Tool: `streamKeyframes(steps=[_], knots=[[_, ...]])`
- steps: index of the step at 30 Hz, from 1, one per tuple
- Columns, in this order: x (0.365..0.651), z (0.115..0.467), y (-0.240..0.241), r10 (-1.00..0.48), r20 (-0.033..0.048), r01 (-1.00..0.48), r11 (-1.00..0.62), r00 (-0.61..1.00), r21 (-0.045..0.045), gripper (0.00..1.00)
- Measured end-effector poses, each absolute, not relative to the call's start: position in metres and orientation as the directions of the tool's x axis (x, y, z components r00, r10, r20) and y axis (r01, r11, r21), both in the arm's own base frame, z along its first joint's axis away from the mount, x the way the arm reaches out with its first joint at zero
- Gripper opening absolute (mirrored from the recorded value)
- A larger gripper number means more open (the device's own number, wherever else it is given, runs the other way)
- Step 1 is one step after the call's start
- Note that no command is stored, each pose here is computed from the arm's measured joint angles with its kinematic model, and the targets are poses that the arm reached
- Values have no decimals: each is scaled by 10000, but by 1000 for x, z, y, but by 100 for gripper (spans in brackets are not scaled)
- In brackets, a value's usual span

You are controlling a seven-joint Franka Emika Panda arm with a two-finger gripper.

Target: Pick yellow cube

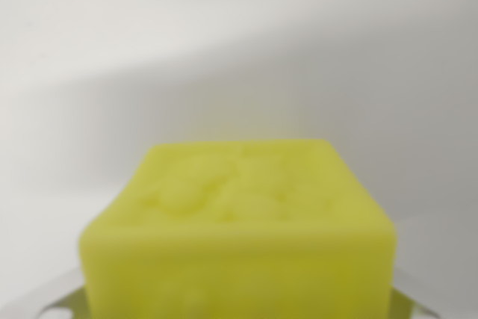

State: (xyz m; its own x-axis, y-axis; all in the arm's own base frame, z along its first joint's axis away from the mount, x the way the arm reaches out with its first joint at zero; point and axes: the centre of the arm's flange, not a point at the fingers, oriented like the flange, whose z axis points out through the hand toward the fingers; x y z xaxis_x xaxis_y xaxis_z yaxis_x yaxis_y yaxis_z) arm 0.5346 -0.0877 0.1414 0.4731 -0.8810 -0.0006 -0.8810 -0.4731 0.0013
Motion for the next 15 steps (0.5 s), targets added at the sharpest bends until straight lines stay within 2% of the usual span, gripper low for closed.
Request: streamKeyframes(steps=[15], knots=[[535,179,-88,-8811,-1,-8811,-4729,4729,8,0]])
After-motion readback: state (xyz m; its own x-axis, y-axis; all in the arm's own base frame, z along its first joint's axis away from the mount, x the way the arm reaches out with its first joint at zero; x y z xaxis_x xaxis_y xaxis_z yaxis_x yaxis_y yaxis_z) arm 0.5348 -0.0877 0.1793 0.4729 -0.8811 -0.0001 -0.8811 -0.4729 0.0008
